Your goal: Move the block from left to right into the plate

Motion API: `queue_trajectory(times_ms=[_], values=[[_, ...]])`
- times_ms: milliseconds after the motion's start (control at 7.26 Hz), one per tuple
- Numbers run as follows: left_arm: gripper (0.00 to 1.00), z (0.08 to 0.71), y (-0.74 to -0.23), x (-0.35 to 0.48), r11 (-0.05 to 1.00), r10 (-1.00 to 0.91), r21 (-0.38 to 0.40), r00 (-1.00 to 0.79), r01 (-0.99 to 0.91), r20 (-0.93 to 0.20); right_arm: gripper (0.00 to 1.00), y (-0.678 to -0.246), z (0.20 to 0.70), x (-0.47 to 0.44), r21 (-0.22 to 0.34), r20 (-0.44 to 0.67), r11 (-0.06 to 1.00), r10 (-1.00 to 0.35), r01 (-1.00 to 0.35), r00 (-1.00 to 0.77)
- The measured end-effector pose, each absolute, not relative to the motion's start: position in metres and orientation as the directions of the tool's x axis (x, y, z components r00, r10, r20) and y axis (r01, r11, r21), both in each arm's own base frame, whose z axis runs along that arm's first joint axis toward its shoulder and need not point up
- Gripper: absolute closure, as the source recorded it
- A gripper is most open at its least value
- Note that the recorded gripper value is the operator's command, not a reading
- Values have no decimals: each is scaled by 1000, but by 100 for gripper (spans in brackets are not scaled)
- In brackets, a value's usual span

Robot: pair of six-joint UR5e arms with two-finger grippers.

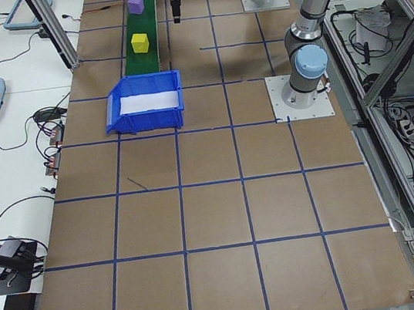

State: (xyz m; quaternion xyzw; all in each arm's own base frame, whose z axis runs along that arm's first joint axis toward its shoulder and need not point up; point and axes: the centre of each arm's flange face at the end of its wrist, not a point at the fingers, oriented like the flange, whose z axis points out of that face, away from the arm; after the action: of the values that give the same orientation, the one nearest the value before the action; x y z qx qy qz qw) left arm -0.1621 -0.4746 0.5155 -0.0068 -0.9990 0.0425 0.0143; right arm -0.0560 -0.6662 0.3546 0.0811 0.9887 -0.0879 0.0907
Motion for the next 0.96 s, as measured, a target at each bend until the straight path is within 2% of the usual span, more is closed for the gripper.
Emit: queue_trajectory(times_ms=[275,964], values=[[0,520,-482,-157,989,4,-145,-1000,0,30,0,-666,337,-54,-165,-206,970,143,178,-968],[0,521,-486,-152,987,-2,-158,-1000,-7,30,0,-674,317,-50,-139,-276,966,174,218,-945]])
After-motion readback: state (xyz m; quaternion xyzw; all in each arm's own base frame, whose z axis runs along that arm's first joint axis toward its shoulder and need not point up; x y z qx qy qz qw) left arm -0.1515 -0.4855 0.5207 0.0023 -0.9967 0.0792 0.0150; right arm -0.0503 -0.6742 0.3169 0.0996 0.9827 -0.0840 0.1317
